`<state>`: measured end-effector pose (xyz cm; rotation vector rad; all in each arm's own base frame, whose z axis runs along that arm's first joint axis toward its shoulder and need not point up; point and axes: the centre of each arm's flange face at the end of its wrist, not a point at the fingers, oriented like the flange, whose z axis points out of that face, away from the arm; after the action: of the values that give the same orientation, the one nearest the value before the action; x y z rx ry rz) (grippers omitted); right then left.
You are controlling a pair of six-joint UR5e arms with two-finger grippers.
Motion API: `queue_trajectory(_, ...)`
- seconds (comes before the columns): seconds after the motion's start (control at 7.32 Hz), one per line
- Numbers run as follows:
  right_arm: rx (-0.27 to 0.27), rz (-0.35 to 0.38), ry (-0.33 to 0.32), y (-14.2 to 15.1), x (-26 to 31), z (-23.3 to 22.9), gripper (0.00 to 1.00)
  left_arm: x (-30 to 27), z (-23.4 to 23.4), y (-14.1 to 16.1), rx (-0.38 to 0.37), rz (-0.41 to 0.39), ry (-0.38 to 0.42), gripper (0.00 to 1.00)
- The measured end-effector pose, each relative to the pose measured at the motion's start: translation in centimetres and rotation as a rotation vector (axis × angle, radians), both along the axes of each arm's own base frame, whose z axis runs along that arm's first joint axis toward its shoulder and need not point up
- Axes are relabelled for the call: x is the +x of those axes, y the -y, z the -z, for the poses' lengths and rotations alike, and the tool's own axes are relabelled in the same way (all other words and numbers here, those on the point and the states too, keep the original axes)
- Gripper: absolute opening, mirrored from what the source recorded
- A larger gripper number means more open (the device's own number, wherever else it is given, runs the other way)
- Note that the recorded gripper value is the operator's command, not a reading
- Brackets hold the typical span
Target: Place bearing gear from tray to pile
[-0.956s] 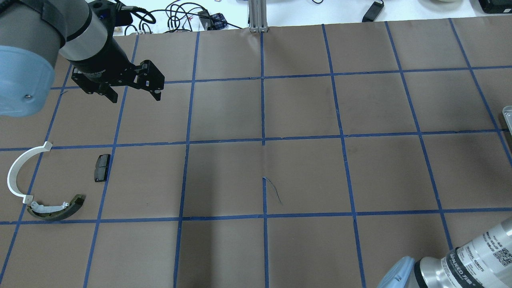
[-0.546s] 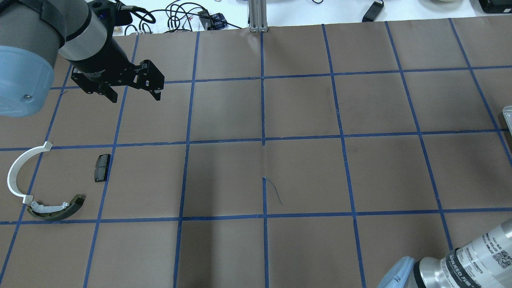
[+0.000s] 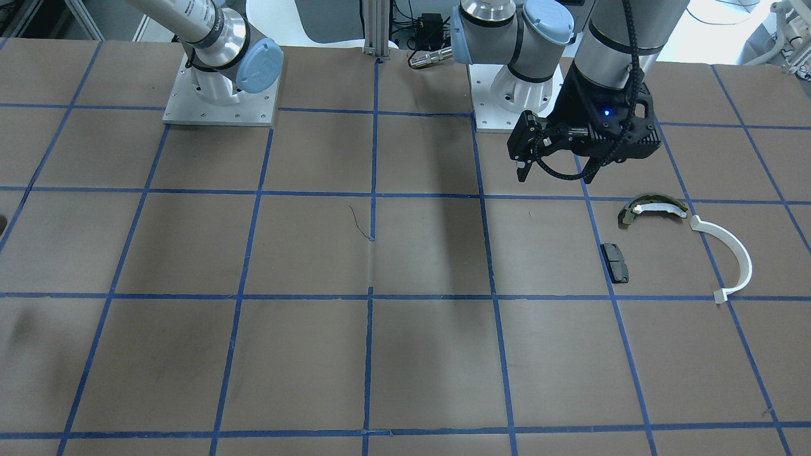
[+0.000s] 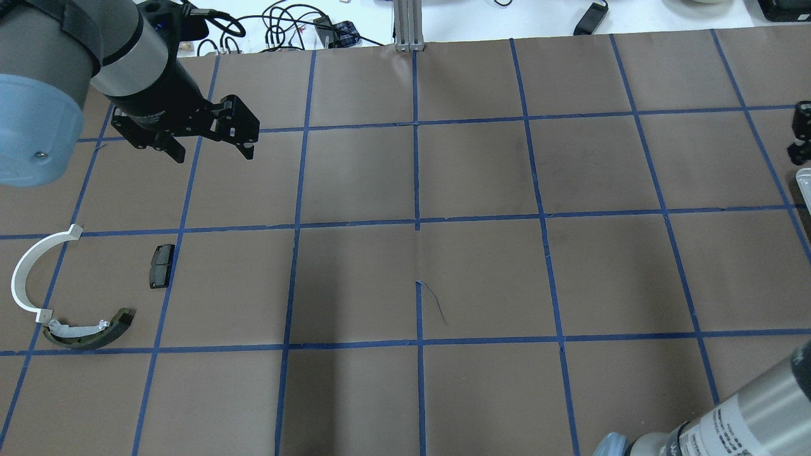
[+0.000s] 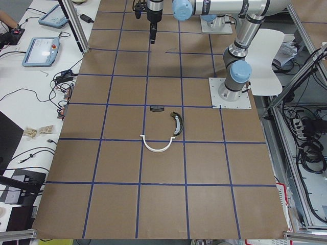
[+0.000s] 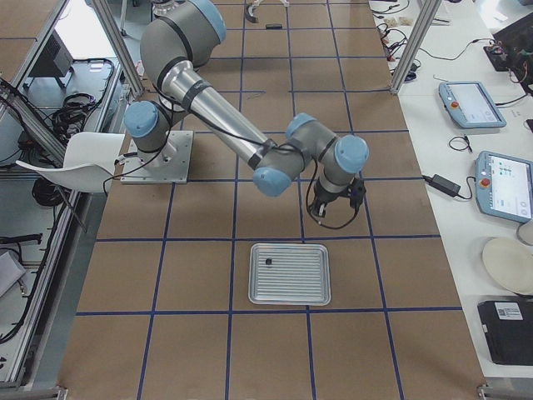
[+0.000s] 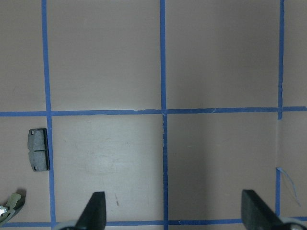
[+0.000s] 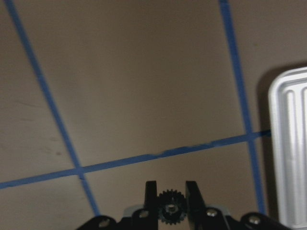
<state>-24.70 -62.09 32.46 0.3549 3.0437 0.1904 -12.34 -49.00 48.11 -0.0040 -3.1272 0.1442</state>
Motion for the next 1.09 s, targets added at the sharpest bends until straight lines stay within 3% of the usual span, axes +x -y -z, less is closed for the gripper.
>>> queue_trajectory(0.27,0.028,0.082,0.056,2.6,15.1,-0.4,0.00,0.0,0.0,0.0,-0.001,0.000,0.000,1.00)
queue_trajectory(0.55,0.055,0.145,0.065,2.8,30.5,0.4,0.00,0.0,-0.1,-0.1,-0.002,0.001,0.000,1.00)
queue_trajectory(0.82,0.030,0.146,0.055,0.5,43.6,2.0,0.00,0.0,-0.3,-0.1,-0.005,0.001,0.001,1.00)
queue_trajectory(1.09,0.011,0.148,0.086,-3.3,52.3,4.2,0.00,0.0,-0.4,-0.1,-0.007,0.001,0.001,1.00)
